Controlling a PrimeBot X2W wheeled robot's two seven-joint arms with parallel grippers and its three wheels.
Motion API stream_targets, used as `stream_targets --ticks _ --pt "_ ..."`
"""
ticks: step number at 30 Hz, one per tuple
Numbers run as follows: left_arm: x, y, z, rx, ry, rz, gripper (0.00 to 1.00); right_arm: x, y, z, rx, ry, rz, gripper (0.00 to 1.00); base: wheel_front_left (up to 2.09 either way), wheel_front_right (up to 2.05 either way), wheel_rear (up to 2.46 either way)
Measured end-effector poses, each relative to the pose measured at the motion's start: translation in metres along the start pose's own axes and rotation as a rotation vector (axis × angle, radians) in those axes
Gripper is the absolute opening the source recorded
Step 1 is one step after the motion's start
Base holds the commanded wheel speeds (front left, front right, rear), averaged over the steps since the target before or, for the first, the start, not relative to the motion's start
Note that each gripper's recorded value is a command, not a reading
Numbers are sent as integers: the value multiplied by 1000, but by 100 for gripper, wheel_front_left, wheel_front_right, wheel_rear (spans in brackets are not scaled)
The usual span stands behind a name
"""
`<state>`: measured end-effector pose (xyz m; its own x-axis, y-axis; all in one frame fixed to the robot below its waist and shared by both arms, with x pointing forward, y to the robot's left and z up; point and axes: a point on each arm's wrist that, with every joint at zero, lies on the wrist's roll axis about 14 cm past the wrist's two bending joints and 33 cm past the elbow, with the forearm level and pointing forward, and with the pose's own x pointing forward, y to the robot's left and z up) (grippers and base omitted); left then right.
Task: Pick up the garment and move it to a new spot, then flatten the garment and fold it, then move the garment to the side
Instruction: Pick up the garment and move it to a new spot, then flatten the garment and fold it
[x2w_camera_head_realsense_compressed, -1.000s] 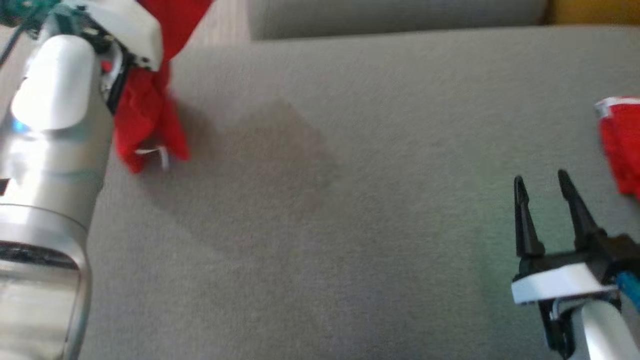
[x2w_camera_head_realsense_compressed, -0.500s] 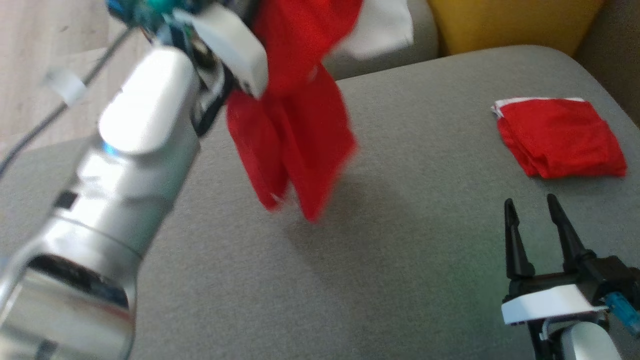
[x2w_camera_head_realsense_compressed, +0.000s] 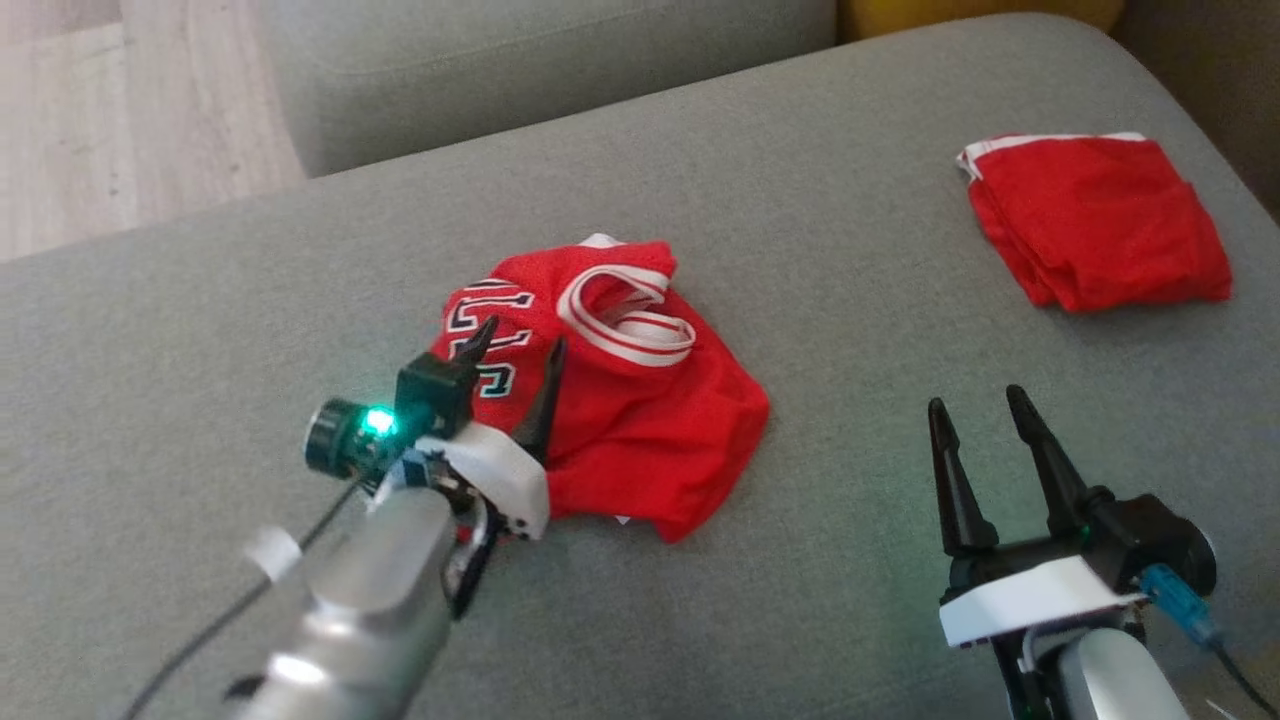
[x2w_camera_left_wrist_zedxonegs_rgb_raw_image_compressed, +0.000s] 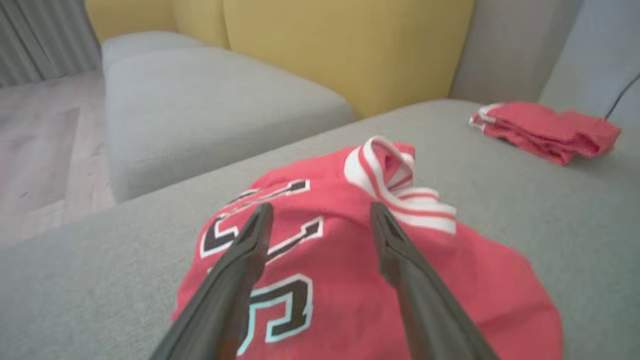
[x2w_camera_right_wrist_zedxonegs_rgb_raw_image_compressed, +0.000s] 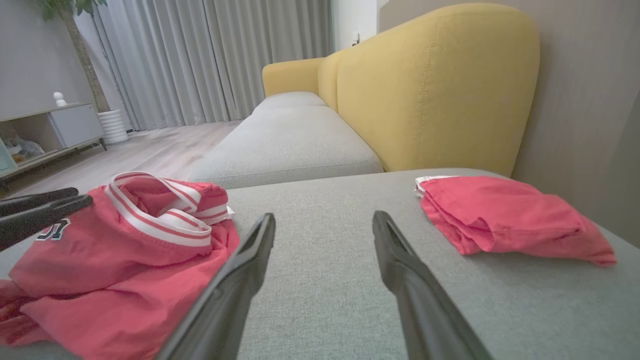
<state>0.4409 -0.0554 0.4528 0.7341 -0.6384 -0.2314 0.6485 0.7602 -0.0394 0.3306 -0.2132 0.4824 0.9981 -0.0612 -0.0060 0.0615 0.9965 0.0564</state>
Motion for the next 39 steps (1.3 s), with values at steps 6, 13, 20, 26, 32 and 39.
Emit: stream_targets --ticks 6,13,20,26,32,39 --pt "-45 6 29 -80 -194 168 100 -4 16 -12 20 31 50 100 0 0 0" --pt "-139 38 -2 -132 -234 444 100 -10 38 -26 48 72 118 100 0 0 0" --pt "-209 45 -6 -102 -298 607 100 -15 53 -25 60 66 170 100 0 0 0" --pt "-237 41 -19 -75 -284 659 100 -25 61 -27 59 70 204 100 0 0 0" --pt "-241 44 -21 -52 -278 677 100 -26 62 -26 64 67 205 100 0 0 0" --pt "-241 43 -19 -43 -282 670 100 -26 64 -23 72 58 210 100 0 0 0"
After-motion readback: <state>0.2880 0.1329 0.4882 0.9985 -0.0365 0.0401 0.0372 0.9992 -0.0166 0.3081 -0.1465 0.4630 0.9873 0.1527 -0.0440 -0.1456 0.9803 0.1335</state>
